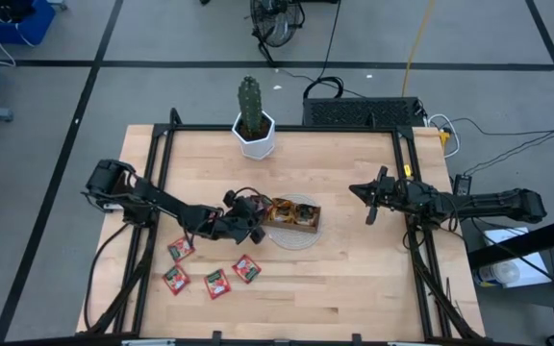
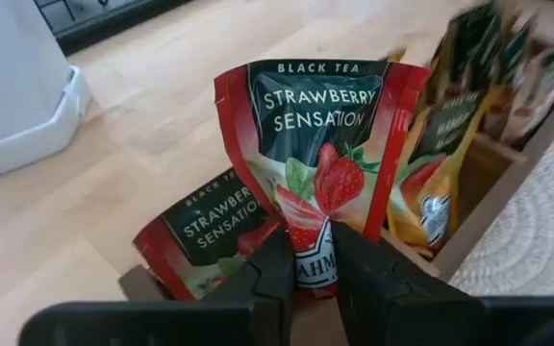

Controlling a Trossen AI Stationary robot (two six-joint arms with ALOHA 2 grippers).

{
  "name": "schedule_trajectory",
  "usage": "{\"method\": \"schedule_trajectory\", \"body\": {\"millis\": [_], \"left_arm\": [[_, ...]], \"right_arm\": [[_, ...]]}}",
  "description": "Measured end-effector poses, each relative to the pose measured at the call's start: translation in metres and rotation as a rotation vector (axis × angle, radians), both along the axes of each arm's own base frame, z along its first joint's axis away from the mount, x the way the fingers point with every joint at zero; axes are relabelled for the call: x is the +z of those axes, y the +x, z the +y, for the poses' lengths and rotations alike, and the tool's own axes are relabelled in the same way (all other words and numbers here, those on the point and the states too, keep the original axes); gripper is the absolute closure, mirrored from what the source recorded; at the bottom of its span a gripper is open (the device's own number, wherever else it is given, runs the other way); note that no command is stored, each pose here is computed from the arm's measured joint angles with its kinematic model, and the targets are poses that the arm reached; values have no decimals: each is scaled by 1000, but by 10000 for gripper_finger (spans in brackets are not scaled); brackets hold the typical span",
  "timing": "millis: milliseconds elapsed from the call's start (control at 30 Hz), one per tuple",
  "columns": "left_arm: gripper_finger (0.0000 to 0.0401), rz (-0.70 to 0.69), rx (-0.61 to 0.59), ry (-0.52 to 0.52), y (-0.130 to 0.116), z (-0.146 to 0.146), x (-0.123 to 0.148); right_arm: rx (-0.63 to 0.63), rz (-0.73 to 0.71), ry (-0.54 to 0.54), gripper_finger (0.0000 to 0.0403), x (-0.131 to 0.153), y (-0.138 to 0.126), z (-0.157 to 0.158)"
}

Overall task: Pick & Place Tea
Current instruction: Put the red tea bag into the left section of the wooden organizer

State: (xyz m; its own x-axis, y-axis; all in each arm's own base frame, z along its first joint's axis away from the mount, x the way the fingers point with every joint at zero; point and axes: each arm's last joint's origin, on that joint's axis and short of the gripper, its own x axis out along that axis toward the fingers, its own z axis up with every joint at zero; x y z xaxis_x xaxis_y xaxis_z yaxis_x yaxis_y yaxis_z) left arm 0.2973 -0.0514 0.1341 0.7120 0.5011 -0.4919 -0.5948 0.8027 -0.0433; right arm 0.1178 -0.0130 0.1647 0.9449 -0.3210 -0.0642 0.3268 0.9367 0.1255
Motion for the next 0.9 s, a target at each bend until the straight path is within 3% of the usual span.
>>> {"method": "schedule_trajectory", "body": {"millis": [900], "left_arm": [[328, 45, -80, 62, 6, -2, 6]], "right_arm": [[0, 1, 0, 403, 0, 0, 0]]}}
